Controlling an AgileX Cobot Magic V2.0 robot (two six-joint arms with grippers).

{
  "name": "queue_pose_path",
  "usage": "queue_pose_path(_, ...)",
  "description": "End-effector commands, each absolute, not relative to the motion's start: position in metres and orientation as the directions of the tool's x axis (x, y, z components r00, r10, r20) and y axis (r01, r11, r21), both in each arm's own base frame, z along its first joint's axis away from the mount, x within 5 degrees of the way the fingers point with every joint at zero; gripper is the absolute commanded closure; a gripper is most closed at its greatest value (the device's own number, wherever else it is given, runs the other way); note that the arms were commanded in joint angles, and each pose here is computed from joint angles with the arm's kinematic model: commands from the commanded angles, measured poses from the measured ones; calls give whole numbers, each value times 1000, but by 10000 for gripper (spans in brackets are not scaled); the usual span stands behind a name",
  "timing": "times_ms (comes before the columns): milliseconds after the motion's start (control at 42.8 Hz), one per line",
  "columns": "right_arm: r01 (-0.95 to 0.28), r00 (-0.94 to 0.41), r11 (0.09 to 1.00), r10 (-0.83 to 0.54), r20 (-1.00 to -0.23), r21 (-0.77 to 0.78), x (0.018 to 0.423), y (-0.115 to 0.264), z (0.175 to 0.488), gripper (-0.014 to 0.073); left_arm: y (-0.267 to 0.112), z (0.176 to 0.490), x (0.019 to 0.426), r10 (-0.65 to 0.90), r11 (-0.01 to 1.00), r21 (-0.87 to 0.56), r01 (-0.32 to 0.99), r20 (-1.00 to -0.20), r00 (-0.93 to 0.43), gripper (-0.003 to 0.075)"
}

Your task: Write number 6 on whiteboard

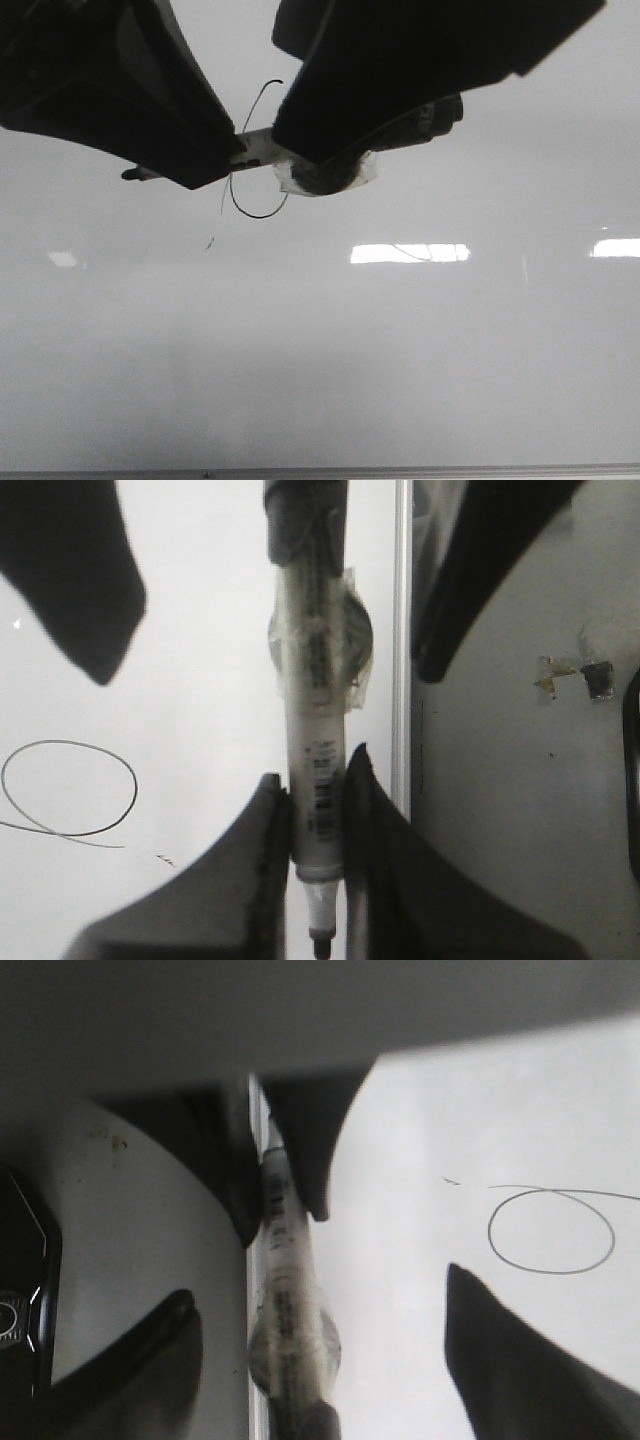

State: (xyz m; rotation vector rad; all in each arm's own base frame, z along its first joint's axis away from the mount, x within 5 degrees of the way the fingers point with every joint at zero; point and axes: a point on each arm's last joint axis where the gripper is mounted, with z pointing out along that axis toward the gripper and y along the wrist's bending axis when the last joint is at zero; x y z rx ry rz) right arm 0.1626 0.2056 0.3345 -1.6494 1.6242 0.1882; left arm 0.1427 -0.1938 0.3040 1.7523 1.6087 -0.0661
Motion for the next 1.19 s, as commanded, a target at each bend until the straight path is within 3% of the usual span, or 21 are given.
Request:
queue_pose_path(0,-857,156,251,-705,-692,-449,165,194,362,34,-198,322,145,791,104,527,844,-559,251,741)
queue_pose_path(70,-859,95,296,-710,-697,-418,166,182,364,34,-194,324,147,790,126,524,842,-567,234,741)
queue_pose_path(210,-826,-25,428,-679,-734,-367,165,152,368,62,-174,331,162,777,276,491,827,-620,109,741)
queue_pose_path(421,-675,-176,677,-533,-827,-293,146,93,354,286,-110,341,182,603,636,342,692,-780,-169,741)
queue_pose_path(608,-514,-261,827,-406,-876,-230,119,53,333,514,-39,333,181,307,915,162,371,-874,-377,741)
queue_pose_path(701,-458,-253,858,-376,-892,-232,107,41,328,671,-14,326,175,194,969,110,222,-894,-405,741)
queue_pose_path(888,-439,-231,869,-354,-906,-228,93,36,321,656,22,294,169,27,999,38,-13,-875,-484,741)
queue_pose_path(1005,-442,-235,870,-347,-908,-218,92,36,321,656,34,277,172,-3,992,53,-116,-899,-438,741)
queue_pose_path(1169,-445,-237,872,-335,-912,-205,92,37,321,656,40,259,183,-18,985,61,-159,-891,-453,740)
